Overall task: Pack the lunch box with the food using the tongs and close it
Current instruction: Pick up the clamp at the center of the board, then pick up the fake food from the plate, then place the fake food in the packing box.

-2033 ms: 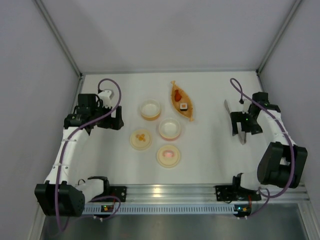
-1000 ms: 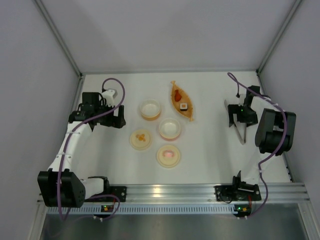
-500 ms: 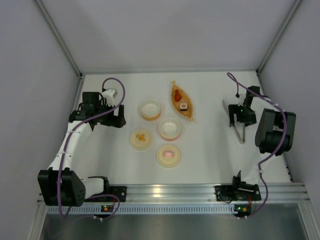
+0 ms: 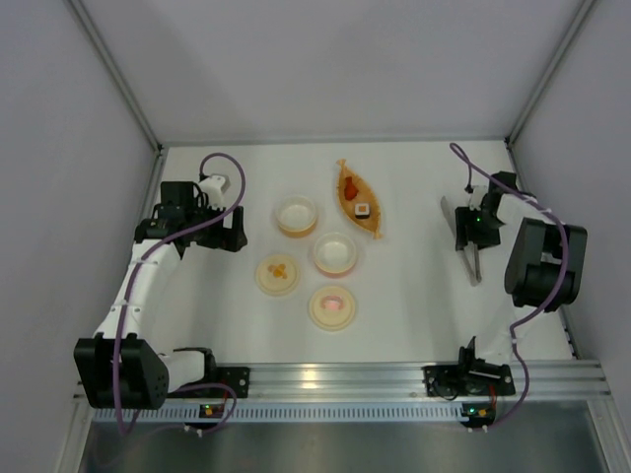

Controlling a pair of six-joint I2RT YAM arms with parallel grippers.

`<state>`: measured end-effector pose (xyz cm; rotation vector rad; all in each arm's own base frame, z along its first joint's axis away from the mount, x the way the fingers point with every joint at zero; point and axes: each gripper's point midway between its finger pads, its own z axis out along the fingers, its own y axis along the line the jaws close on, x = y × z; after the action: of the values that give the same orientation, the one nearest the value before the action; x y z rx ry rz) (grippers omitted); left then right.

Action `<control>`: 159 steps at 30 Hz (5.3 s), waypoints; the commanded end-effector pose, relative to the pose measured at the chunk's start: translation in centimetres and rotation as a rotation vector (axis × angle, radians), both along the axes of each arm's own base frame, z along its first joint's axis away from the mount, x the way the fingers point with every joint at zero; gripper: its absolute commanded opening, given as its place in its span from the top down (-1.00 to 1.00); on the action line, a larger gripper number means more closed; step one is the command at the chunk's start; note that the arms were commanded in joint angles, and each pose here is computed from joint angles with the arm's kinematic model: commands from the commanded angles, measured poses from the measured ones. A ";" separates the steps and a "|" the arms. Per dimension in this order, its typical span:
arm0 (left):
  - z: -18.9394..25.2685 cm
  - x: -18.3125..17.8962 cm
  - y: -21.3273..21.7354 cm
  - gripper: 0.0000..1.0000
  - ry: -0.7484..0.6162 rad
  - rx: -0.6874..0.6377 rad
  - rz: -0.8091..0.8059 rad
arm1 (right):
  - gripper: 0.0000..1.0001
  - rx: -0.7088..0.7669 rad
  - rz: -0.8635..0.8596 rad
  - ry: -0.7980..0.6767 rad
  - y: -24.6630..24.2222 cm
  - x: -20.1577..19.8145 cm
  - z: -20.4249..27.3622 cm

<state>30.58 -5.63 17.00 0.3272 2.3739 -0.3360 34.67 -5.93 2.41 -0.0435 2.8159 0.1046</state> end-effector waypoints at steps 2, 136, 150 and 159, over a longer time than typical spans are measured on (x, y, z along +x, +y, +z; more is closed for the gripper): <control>2.1 0.7 0.0 -0.96 -0.070 -0.011 0.001 | -0.12 0.077 0.018 -0.114 1.2 0.7 4.8; 3.4 2.2 1.4 -0.96 -0.008 -0.077 0.068 | 1.00 0.334 0.665 -0.520 29.7 4.9 26.1; 2.9 2.1 1.8 -0.96 0.009 -0.078 0.078 | 1.00 0.275 0.841 -0.406 36.3 1.8 20.7; 2.4 2.2 2.2 -0.96 0.029 -0.116 0.081 | 0.95 0.270 0.858 -0.366 37.7 2.0 17.9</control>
<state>32.30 -3.23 18.30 0.1662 2.4113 -0.4074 35.71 29.72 19.18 -1.0481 2.3160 0.5808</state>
